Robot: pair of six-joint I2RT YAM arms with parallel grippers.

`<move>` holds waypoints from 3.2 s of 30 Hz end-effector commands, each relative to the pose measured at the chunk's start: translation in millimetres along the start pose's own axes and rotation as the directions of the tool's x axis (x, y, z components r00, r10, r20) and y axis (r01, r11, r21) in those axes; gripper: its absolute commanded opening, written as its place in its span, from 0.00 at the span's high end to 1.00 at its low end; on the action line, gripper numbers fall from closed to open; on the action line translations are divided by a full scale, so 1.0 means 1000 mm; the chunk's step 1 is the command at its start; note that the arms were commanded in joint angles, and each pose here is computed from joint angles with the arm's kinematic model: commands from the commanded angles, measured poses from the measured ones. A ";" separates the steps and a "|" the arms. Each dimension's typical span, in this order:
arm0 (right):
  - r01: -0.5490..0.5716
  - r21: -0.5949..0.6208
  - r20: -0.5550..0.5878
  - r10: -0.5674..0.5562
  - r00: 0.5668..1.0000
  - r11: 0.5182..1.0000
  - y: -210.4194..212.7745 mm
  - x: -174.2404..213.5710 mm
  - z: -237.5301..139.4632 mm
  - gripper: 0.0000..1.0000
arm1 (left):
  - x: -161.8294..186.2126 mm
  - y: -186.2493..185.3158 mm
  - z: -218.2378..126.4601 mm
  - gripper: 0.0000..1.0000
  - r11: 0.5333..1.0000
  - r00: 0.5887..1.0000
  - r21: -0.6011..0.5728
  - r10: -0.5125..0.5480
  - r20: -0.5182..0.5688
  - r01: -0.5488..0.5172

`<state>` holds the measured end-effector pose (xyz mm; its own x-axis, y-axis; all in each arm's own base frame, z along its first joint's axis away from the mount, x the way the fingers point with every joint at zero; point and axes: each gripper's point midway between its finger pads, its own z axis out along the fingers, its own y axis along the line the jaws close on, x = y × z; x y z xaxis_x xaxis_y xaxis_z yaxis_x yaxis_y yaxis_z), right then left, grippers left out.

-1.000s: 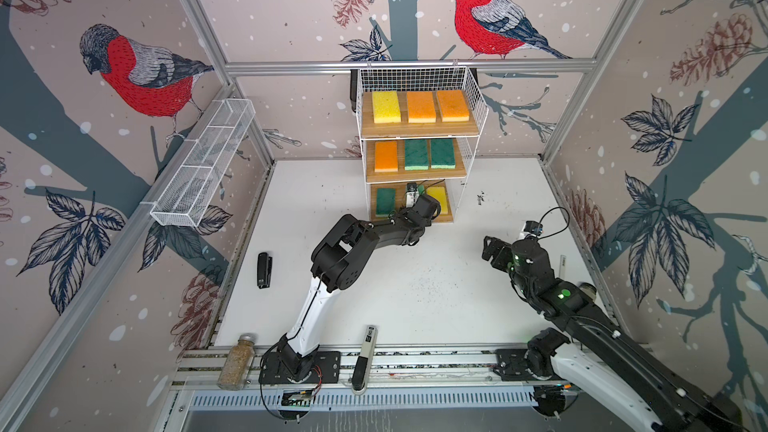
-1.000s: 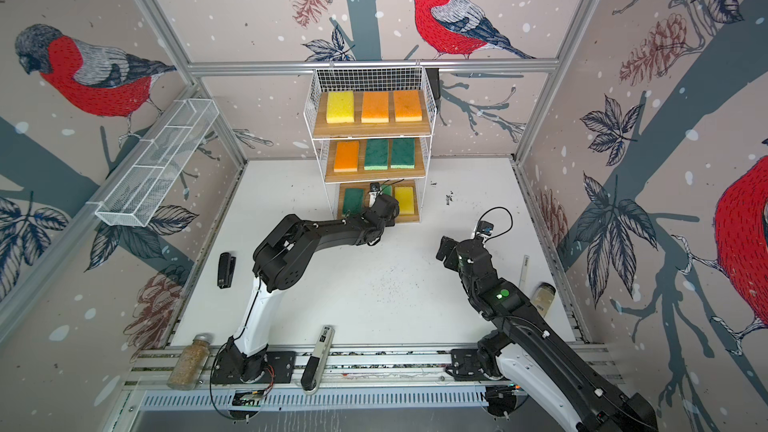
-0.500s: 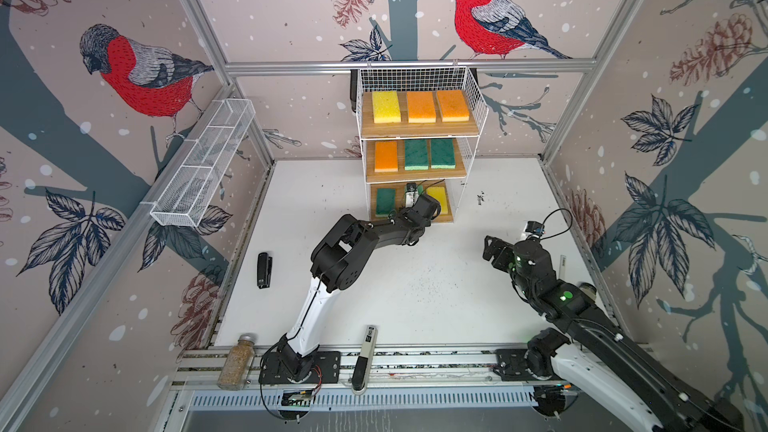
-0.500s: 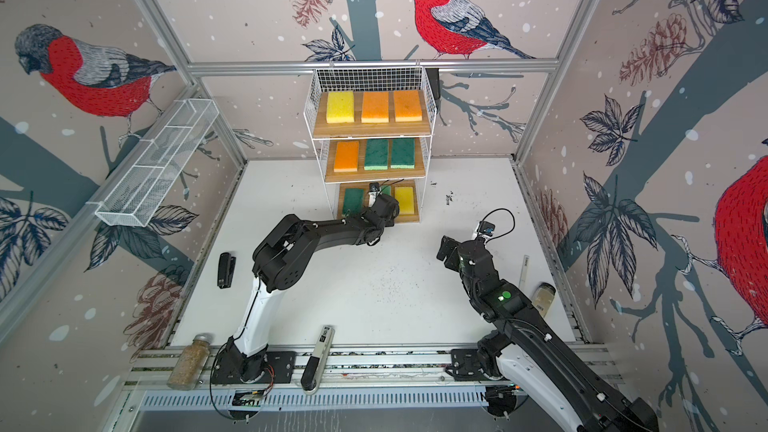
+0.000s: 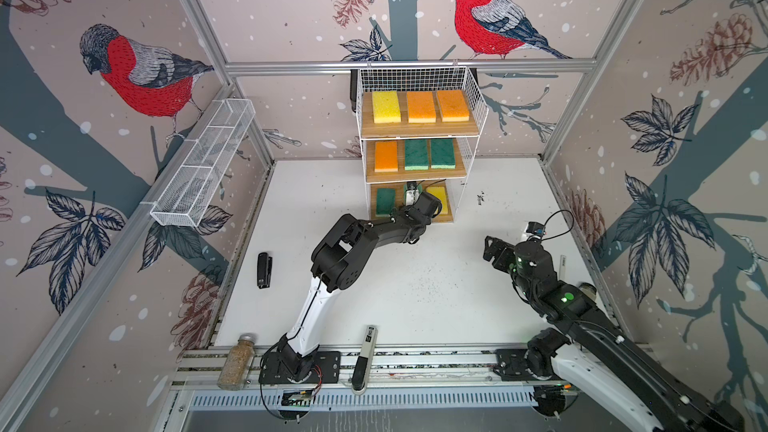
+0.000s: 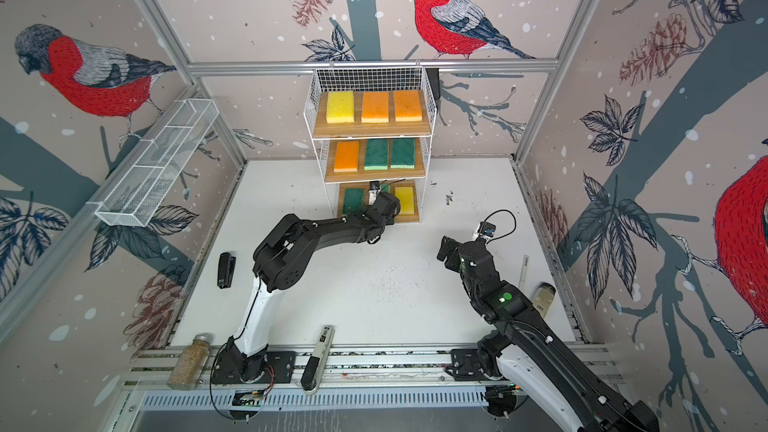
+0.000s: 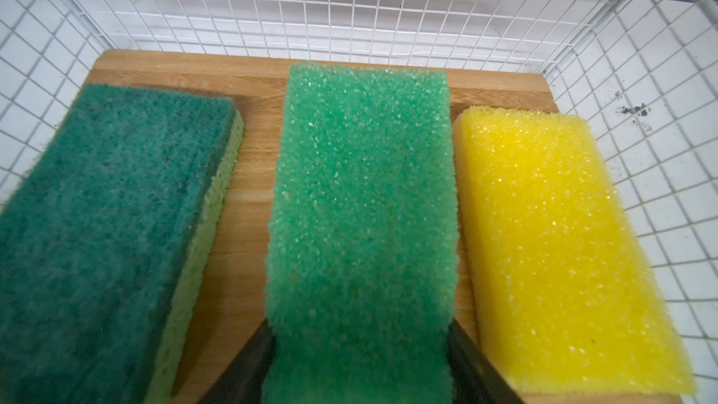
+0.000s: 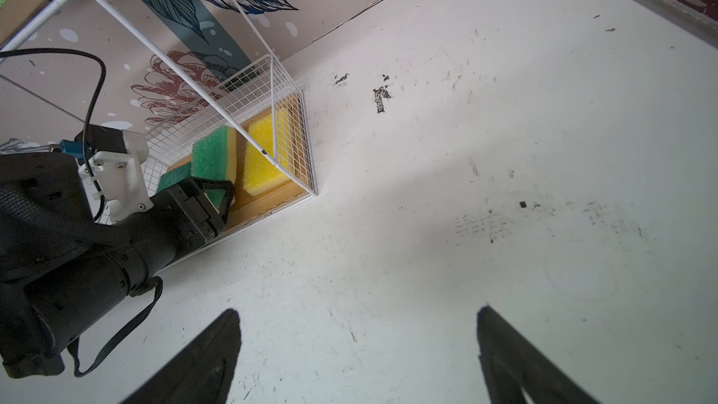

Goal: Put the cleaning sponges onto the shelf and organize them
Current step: 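Press the bright green sponge flat onto the bottom shelf with the left gripper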

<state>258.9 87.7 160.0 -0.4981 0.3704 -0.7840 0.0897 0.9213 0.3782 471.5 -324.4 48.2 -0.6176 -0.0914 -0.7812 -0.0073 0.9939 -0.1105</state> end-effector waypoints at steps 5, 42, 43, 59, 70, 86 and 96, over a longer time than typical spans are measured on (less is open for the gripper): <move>-0.011 0.000 -0.006 0.011 1.000 1.000 -0.002 0.003 0.000 0.06 | 0.002 0.014 -0.001 0.41 0.997 0.999 -0.067 0.035 -0.009 -0.035; -0.004 0.016 -0.007 0.004 1.000 1.000 -0.006 0.004 -0.001 0.05 | 0.013 0.014 0.003 0.31 0.997 0.998 -0.066 0.022 -0.051 -0.026; -0.003 0.016 -0.007 0.003 1.000 1.000 -0.006 0.004 -0.002 0.05 | 0.014 0.014 0.003 0.31 0.998 0.998 -0.065 0.022 -0.053 -0.026; -0.002 0.009 -0.009 0.002 1.000 1.000 -0.004 0.003 -0.004 0.05 | 0.009 0.012 0.003 0.28 0.997 0.998 -0.072 0.032 -0.056 -0.036; -0.005 0.008 -0.010 0.005 1.000 1.000 -0.005 0.003 -0.003 0.05 | 0.009 0.012 0.002 0.26 0.996 0.998 -0.075 0.032 -0.060 -0.036; -0.009 0.011 -0.013 0.009 1.000 1.000 -0.006 0.005 -0.004 0.05 | 0.004 0.012 0.001 0.30 0.997 0.998 -0.072 0.028 -0.049 -0.032; -0.014 0.011 -0.012 0.014 1.000 1.000 -0.007 0.005 -0.006 0.05 | 0.002 0.011 -0.002 0.30 0.998 0.999 -0.069 0.008 -0.048 -0.011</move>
<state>251.5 82.3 155.5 -0.5089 0.3653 -0.7794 0.0987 0.9243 0.3688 467.6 -312.6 39.1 -0.6594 -0.0514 -0.7500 -0.0426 0.9986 -0.0309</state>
